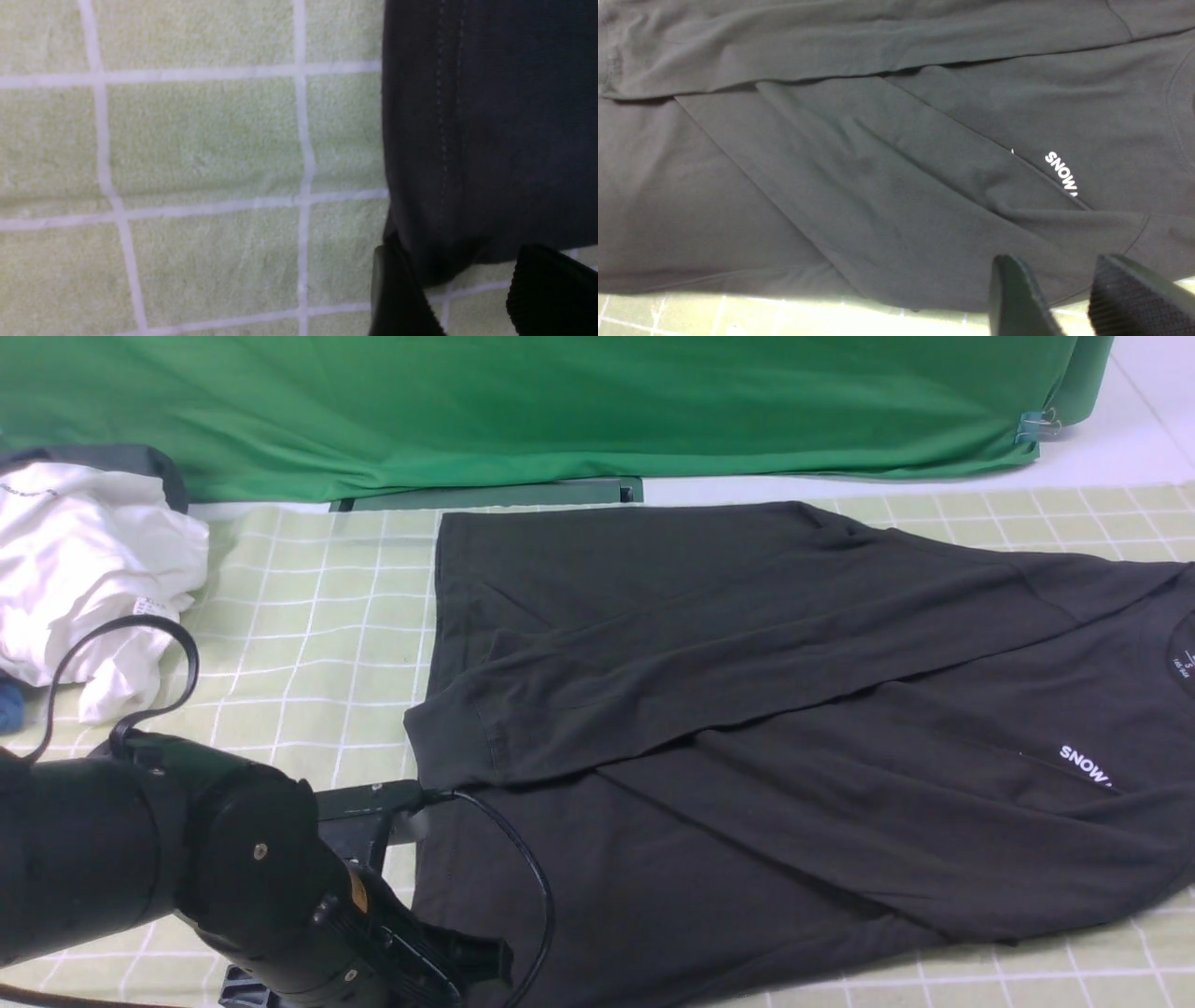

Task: Fold a long-sleeved shirt over a green coffee tablecloth.
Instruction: 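Grasp the near edge of the shirt at its hem and shoulder corners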

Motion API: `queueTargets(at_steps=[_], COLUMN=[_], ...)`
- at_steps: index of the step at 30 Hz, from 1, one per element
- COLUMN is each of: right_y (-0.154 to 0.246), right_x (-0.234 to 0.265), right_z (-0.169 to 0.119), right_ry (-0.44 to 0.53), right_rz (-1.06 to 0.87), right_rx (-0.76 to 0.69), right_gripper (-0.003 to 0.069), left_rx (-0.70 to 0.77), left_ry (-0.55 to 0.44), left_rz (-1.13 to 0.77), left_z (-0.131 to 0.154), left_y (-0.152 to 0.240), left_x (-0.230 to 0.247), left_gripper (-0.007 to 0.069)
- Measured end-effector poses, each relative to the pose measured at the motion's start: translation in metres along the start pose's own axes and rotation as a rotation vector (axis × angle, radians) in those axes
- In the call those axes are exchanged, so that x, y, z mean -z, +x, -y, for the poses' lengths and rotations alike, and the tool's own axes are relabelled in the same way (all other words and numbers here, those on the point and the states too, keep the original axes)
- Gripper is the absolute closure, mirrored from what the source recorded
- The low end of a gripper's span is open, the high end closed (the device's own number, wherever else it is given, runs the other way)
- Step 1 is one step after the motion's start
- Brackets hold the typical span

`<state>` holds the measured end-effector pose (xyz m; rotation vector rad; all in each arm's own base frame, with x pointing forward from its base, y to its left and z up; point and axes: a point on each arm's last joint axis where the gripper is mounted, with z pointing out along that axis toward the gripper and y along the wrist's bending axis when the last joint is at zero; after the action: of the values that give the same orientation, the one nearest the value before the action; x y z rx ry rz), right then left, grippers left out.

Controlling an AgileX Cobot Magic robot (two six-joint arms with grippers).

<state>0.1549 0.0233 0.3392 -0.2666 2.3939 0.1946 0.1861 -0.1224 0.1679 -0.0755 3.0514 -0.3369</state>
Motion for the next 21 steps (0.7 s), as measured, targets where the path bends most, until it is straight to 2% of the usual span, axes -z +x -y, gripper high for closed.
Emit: queueTargets(at_steps=[7,21], right_y=[0.000,0.001], right_x=[0.000,0.000], right_z=[0.000,0.000], right_ry=[-0.002,-0.004], right_rz=[-0.004,-0.008], right_rx=[-0.004,-0.005], right_gripper=[0.0418,0.0418], left_rx=[0.017,0.082], left_ry=[0.023,-0.049], left_rz=[0.021,-0.031], left_z=[0.002,-0.003], left_y=[-0.002,-0.003], left_x=[0.000,-0.014], left_gripper=[0.0295,0.0295])
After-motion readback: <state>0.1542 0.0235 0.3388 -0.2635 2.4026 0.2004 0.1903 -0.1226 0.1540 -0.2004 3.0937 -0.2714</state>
